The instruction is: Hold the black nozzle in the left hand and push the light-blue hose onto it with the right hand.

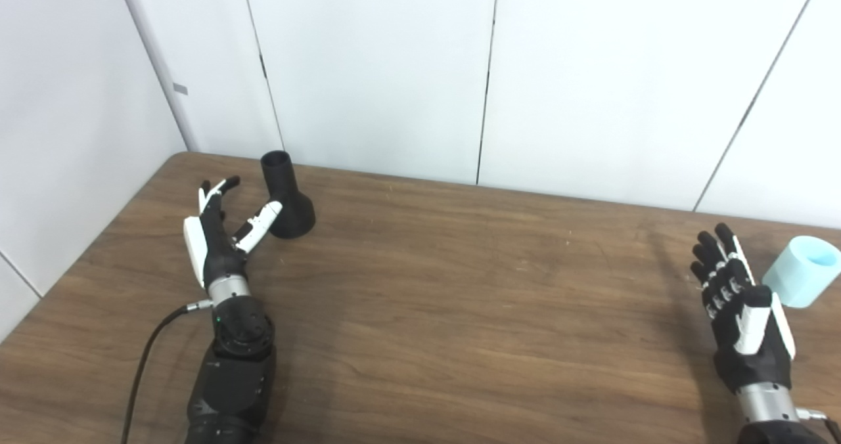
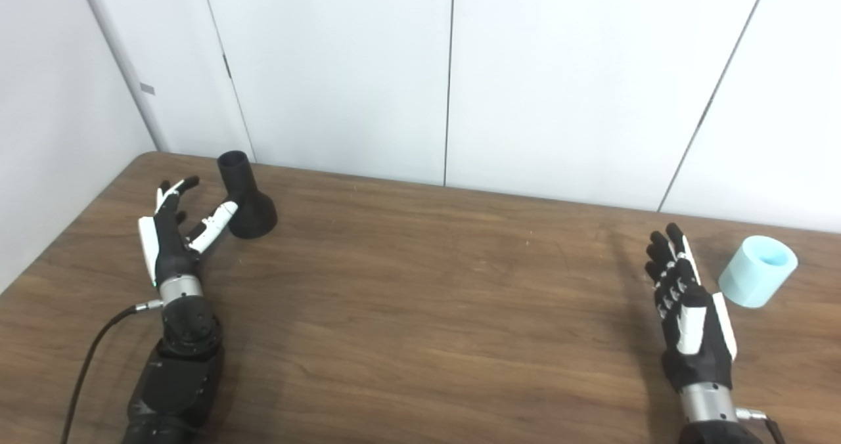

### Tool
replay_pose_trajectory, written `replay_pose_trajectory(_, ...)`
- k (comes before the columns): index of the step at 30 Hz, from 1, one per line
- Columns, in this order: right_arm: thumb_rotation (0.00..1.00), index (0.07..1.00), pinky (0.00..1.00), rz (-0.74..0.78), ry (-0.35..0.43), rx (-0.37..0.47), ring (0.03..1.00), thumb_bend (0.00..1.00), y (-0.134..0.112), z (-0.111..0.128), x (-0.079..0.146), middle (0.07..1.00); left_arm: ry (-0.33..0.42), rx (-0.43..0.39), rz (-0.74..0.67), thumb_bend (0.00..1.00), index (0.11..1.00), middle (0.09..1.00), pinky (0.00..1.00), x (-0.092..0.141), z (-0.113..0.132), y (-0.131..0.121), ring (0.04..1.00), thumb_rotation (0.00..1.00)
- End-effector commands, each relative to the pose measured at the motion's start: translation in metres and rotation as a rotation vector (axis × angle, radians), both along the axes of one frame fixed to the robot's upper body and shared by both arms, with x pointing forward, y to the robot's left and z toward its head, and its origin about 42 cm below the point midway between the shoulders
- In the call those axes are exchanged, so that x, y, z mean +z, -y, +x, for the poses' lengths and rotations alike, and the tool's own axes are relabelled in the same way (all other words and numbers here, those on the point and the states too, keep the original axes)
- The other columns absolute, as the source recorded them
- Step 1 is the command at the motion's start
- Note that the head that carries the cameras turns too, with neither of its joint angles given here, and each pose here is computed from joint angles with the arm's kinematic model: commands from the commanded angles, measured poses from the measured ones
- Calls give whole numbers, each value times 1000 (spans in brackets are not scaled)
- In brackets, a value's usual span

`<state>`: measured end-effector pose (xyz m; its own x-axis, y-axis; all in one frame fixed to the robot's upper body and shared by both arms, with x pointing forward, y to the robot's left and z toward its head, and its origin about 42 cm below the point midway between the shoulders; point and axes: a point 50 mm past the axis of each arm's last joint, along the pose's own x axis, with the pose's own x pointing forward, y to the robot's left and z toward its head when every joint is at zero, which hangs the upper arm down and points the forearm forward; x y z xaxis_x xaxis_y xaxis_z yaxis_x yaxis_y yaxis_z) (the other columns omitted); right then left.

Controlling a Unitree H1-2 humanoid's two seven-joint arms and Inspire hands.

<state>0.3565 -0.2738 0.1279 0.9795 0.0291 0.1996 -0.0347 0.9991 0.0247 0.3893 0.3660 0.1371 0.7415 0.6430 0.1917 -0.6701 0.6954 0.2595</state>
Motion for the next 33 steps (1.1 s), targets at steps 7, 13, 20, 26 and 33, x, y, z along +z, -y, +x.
replay_pose_trajectory(7, 1000, 994, 968, 18, -87, -15, 972, 792, -6, -18, -28, 959, -66, -35, 102, 947, 700, 1000, 1000, 17, 12, -2, 1000, 480)
replay_pose_trajectory(13, 1000, 994, 971, 9, -87, -14, 972, 780, -4, -18, -29, 958, -152, -73, 154, 996, 707, 1000, 1000, 19, 10, -1, 990, 517)
replay_pose_trajectory(20, 1000, 994, 971, 7, -90, -14, 971, 776, -5, -18, -28, 956, -175, -103, 168, 1000, 716, 1000, 1000, 20, 12, -4, 1000, 522)
replay_pose_trajectory(26, 1000, 994, 974, 5, -90, -13, 970, 774, -6, -19, -27, 956, -189, -95, 186, 1000, 717, 1000, 1000, 25, 18, -10, 1000, 519)
replay_pose_trajectory(33, 1000, 994, 977, 3, -89, -10, 970, 775, -6, -19, -27, 955, -198, -92, 205, 1000, 717, 1000, 1000, 30, 26, -16, 1000, 527)
